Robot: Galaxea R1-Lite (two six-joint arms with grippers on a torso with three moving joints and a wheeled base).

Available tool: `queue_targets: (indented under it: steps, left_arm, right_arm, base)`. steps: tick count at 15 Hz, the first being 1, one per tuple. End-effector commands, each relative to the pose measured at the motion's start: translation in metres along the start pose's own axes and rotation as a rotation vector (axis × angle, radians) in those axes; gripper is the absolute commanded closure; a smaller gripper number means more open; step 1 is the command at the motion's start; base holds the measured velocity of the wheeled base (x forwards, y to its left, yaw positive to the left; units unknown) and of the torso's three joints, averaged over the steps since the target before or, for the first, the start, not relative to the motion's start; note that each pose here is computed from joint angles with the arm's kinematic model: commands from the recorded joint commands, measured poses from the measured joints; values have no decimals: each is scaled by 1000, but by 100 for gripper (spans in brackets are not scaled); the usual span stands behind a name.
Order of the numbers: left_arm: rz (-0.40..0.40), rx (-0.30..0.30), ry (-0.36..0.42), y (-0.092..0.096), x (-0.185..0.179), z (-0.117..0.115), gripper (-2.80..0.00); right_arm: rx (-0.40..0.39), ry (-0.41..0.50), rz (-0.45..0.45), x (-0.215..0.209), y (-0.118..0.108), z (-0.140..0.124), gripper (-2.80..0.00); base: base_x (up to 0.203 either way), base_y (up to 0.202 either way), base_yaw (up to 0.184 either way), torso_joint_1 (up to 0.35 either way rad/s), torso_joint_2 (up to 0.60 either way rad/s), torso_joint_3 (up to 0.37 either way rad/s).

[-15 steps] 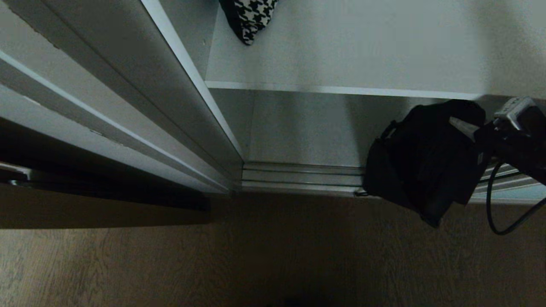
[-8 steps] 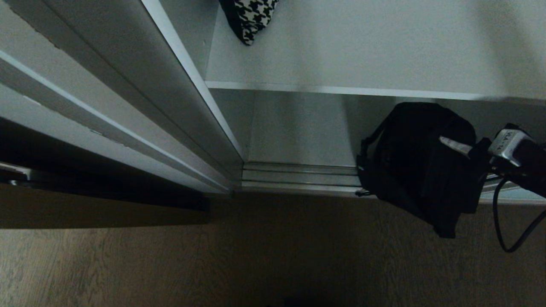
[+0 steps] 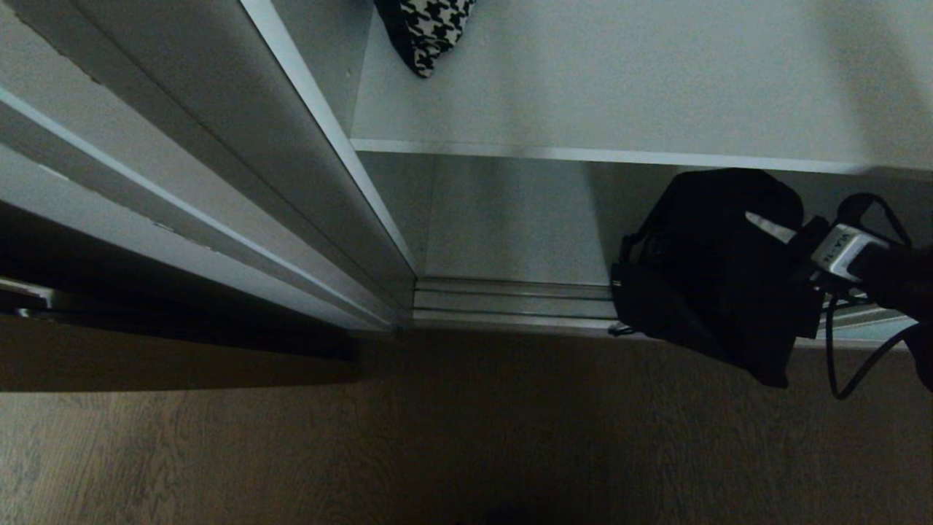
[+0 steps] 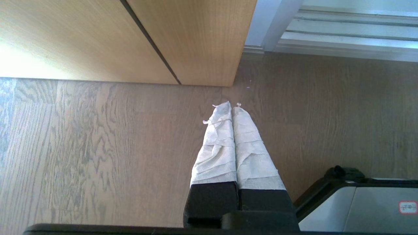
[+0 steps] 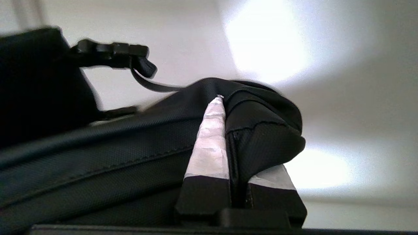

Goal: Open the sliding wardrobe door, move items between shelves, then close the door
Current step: Place the bag on the lower shelf

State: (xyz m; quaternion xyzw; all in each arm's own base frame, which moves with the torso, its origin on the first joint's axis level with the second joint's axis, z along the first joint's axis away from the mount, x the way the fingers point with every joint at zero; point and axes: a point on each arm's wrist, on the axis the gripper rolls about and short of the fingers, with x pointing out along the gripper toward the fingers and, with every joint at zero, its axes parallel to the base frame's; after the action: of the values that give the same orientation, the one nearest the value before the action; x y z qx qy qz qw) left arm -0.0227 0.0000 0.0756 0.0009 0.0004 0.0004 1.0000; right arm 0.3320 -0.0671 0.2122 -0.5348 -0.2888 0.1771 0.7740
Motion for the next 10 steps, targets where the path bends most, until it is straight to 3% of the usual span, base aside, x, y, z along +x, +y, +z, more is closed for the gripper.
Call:
queue_targets:
  steps: [1,4,10]
  left_arm:
    - [1,0,-1,0,0,0,0]
    - [1,0,-1,0,0,0,0]
    - [1,0,-1,0,0,0,0]
  right_arm:
    - [-14,-7,0,9,7,-16,0]
    - [-100,-50,-63,25,-10,-26,0]
    - [-161,-65,-118,48,4,-65,0]
  base:
    - [0,0,0,0,0,0]
    - [0,0,0,0,0,0]
    - [0,0,0,0,0,0]
